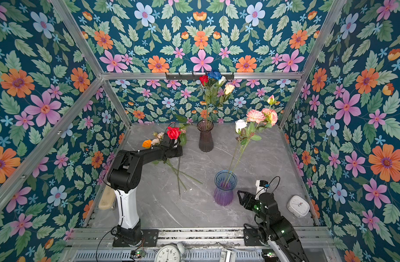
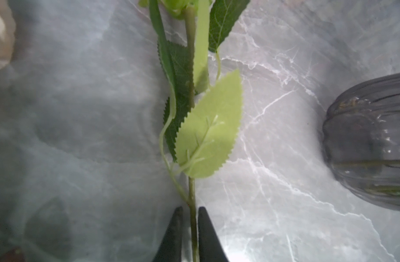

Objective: Arrange flowers in a vase
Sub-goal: Pick up the flower from the top-center of the table.

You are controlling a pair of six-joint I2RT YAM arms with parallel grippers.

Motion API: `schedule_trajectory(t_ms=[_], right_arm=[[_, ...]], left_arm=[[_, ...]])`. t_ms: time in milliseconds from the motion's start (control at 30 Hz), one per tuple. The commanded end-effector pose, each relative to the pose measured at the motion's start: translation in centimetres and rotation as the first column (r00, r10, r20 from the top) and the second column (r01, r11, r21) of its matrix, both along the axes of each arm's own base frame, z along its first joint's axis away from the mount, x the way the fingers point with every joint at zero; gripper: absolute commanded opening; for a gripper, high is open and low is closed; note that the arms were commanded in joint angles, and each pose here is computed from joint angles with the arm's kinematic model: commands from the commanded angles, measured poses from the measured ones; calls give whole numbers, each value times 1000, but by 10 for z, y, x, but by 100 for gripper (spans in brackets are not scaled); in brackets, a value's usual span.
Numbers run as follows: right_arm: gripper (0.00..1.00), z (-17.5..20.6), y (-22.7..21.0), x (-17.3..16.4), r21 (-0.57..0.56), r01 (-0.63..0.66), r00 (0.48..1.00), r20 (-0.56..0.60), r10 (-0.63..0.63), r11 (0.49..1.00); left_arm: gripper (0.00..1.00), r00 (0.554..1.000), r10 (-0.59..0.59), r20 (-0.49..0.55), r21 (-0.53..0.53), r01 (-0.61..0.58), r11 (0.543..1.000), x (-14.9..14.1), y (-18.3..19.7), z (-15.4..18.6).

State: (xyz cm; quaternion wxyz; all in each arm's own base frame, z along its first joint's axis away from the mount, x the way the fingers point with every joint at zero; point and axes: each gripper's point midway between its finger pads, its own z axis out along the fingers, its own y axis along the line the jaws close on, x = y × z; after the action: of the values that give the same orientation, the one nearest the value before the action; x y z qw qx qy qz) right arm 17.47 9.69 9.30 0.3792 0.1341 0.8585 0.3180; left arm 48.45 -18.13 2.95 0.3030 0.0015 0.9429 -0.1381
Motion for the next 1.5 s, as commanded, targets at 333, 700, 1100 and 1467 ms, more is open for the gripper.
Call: schedule_trajectory(t_ms=[333, 700, 1100, 1467], right_arm=[[73, 5, 0, 4, 2, 6, 999, 32, -6, 1000], [73, 6, -1, 3, 4, 6, 999, 37, -6, 1000], [73, 6, -1, 2, 5, 6, 999, 37, -6, 1000], [73, 6, -2, 3, 6, 12, 999, 35, -12, 1000]], left_arm=[[23, 995, -15, -100, 278, 42, 960, -23, 15, -24], [0, 998, 2, -62, 252, 14, 968, -27, 20, -13], [0, 948, 175, 266, -159, -136, 978, -32, 65, 138], [0, 548, 398, 736, -474, -3, 881, -155, 108, 414]])
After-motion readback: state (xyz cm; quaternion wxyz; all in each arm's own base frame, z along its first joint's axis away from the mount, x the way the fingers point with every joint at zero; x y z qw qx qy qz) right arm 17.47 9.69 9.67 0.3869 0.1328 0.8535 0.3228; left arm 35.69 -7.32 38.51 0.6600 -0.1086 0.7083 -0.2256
